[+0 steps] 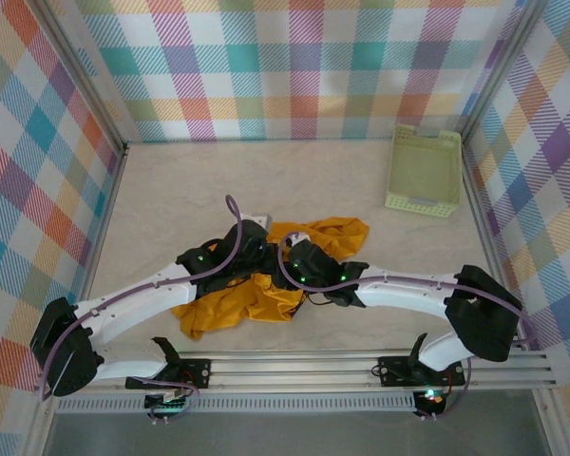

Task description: Fold the inside-out t-shirt

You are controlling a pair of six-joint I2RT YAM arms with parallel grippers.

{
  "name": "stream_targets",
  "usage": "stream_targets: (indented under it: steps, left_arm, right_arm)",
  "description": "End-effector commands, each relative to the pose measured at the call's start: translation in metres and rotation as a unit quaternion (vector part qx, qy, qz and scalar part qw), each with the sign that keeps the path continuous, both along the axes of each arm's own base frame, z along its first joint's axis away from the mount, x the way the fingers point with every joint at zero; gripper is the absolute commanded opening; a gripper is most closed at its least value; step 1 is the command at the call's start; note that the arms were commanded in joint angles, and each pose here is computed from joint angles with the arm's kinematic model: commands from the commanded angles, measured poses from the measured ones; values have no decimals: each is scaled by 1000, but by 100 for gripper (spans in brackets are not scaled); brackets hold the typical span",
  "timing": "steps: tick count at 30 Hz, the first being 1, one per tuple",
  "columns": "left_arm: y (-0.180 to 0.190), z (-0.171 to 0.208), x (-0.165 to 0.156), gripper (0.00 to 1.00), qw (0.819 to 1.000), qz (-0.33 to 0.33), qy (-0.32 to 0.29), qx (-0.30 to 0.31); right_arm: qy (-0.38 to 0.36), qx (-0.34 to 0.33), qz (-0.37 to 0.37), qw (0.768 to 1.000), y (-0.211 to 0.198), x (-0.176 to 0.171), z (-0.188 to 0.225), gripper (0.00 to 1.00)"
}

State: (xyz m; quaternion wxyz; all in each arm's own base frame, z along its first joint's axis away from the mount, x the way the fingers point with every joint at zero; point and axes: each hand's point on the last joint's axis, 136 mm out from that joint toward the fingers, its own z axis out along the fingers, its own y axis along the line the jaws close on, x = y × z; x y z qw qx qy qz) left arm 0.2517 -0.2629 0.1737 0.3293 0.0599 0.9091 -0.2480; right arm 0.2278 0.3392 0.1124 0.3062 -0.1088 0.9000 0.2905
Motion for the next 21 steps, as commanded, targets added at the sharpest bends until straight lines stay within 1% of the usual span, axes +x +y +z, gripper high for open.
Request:
stream_targets:
  steps: [1,2,3,6,9,11,16,18,21]
  left_arm:
    - [-5,5,-9,0,999,-11,11,-29]
    - [-4,5,-9,0,999,-9,12,-30]
    - [-3,3,-10,0,999,-8,13,-30]
    - [3,1,-6,0,999,4,14,-29]
    - [17,-1,1,0,999,33,8,-7]
    - [31,-6,8,0,998,57,9,23]
    - [60,-23,27,0,990,108,38,86]
    - [63,-29,32,0,987,112,43,111]
    - [60,-33,34,1,986,104,50,122]
  right_arm:
    - [-55,65,-36,996,10,24,29,45]
    - [-59,66,-33,996,11,26,29,42]
    - [-58,62,-32,996,12,27,29,37]
    - [-58,45,-34,997,7,28,26,16]
    - [-62,44,-19,997,2,20,30,3]
    - [-67,49,12,996,2,10,37,0]
    - [-74,92,88,989,0,-22,56,0]
    - [-72,109,110,985,0,-32,59,0]
    - [-73,126,135,980,0,-42,60,0]
